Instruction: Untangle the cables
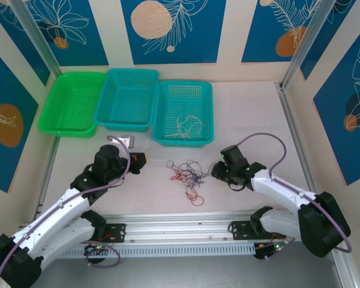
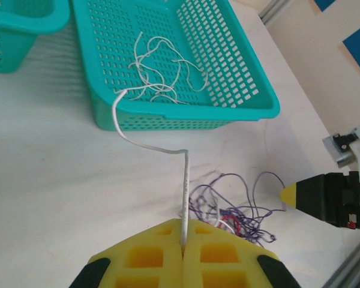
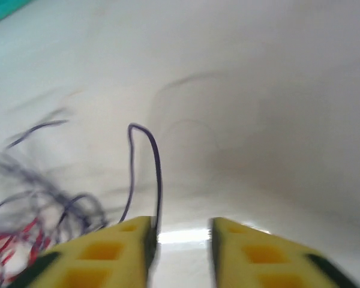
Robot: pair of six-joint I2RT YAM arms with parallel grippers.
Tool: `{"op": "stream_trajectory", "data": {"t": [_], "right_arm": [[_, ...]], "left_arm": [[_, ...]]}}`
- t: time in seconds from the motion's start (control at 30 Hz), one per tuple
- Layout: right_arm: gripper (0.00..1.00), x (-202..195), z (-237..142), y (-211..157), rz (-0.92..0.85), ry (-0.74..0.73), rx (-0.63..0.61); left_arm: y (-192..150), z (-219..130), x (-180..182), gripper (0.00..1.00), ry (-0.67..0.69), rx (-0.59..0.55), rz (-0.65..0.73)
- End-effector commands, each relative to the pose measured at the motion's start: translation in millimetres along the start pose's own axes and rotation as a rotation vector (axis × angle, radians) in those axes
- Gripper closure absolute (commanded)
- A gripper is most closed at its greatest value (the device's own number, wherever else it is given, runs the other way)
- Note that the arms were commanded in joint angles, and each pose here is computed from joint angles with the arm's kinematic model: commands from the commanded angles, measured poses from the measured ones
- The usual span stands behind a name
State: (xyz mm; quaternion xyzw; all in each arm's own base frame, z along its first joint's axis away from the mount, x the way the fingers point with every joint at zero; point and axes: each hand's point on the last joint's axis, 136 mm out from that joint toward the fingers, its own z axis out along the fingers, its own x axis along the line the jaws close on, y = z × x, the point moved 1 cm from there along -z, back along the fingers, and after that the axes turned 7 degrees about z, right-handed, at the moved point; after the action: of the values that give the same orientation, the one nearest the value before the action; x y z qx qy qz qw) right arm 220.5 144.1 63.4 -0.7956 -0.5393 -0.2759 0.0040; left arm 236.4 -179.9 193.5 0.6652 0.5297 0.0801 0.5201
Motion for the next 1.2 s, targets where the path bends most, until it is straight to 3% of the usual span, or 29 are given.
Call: {"op": "stream_trajectory", "data": {"t": [0.0,0.17,0.37,0.5,0.57,0.63,0.73,0.9,1.0,1.17], "right_arm": [[0.51,64.8,-28.3,2.7,-0.243,0.179,-0.073],[0.4,135.6,-35.1,-22.2,-0.518,0.306,-0.105],[0.38,173.8,21.0,-55.0,-0.626,0.28,0.016],[0.39,147.5,65.3,-51.4,-0.547,0.104,0.046],[0.45,120.4,76.5,-40.2,-0.455,-0.031,0.041],[0.56,80.4,76.2,-27.0,-0.349,-0.202,0.024],[0.57,38.2,65.4,-16.7,-0.244,-0.316,-0.015],[0.53,-8.8,48.5,-10.4,-0.116,-0.362,-0.032],[0.54,-11.9,44.2,-9.3,-0.105,-0.33,-0.028],[0.55,16.8,36.8,-10.2,-0.166,-0.209,-0.004]], "left_arm": [[-6.2,5.9,-11.5,1.0,-0.089,0.039,-0.03],[0.2,11.8,-25.0,1.0,-0.159,0.047,-0.033],[10.0,1.4,-23.2,1.0,-0.115,0.029,-0.026],[21.3,-22.1,-6.0,1.0,0.032,-0.016,-0.031],[30.4,-44.3,9.9,1.0,0.15,-0.072,-0.024],[43.3,-74.4,27.5,1.0,0.28,-0.164,-0.007],[56.9,-117.9,47.8,1.0,0.44,-0.288,0.004],[68.7,-170.7,67.0,1.0,0.616,-0.437,0.004],[73.3,-175.8,62.6,1.0,0.586,-0.487,0.009],[78.3,-160.9,50.6,1.0,0.507,-0.464,0.02]]}}
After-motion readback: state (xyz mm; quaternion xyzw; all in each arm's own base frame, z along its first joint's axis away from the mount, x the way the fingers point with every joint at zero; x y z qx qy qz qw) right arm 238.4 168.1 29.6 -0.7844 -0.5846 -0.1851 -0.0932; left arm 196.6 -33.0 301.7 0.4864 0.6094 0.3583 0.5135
